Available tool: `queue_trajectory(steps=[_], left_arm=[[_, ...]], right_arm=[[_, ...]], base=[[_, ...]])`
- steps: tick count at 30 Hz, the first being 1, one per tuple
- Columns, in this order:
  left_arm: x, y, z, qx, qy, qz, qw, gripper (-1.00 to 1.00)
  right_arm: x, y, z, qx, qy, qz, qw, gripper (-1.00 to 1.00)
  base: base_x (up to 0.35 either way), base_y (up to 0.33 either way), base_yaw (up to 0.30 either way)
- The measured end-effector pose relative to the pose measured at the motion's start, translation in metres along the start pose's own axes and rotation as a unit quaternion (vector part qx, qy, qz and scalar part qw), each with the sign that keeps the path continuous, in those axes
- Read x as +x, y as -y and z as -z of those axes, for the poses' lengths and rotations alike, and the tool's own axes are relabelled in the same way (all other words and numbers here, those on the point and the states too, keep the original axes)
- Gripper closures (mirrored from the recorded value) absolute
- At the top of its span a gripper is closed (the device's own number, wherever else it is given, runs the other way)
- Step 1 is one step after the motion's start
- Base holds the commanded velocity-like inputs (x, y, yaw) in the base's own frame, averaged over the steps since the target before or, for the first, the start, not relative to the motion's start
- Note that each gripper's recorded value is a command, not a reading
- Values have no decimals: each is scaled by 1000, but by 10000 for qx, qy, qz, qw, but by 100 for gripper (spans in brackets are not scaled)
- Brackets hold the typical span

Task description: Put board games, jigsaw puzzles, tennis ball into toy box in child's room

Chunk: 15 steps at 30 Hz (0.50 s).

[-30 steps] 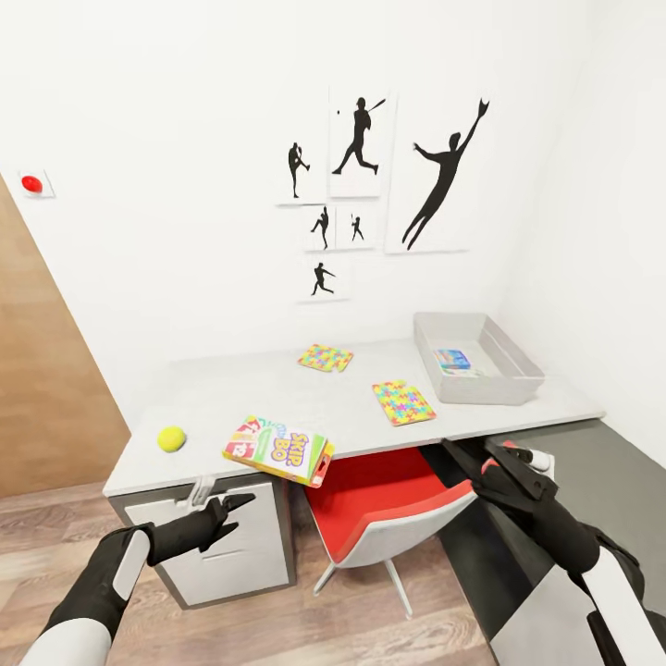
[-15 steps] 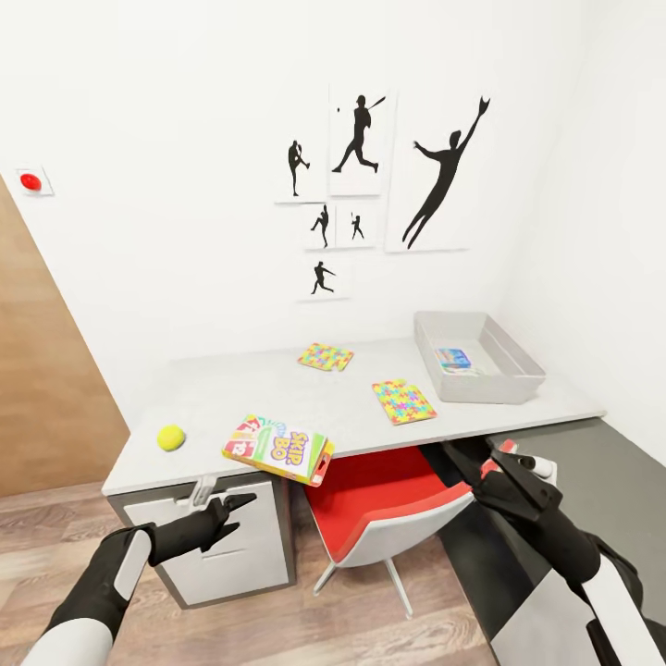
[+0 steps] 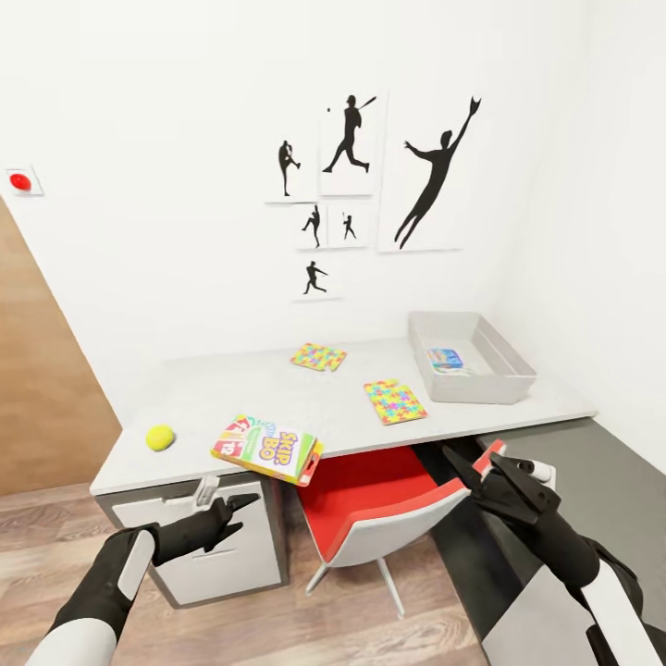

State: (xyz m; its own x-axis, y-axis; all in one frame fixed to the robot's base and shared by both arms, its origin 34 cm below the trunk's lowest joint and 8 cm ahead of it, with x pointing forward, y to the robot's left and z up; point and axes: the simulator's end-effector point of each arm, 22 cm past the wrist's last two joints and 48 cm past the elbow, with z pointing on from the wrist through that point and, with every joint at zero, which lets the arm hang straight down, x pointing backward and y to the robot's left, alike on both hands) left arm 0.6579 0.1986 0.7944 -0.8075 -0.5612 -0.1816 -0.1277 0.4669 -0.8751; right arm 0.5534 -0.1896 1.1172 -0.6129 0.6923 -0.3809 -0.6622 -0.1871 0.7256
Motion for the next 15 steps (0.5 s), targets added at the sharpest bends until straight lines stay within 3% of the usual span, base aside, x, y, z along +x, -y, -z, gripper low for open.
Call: queue_trajectory(steps=[5, 15], left_arm=[[0, 0, 0, 4, -5, 1, 10000, -100], [1, 1, 0, 9, -7, -2, 10000, -100]], right_arm=[[0, 0, 0, 3, 2, 1, 10000, -100], [0, 0, 0, 10, 1, 10, 10000, -100]], base=[[21, -64, 0], [121, -107, 0]])
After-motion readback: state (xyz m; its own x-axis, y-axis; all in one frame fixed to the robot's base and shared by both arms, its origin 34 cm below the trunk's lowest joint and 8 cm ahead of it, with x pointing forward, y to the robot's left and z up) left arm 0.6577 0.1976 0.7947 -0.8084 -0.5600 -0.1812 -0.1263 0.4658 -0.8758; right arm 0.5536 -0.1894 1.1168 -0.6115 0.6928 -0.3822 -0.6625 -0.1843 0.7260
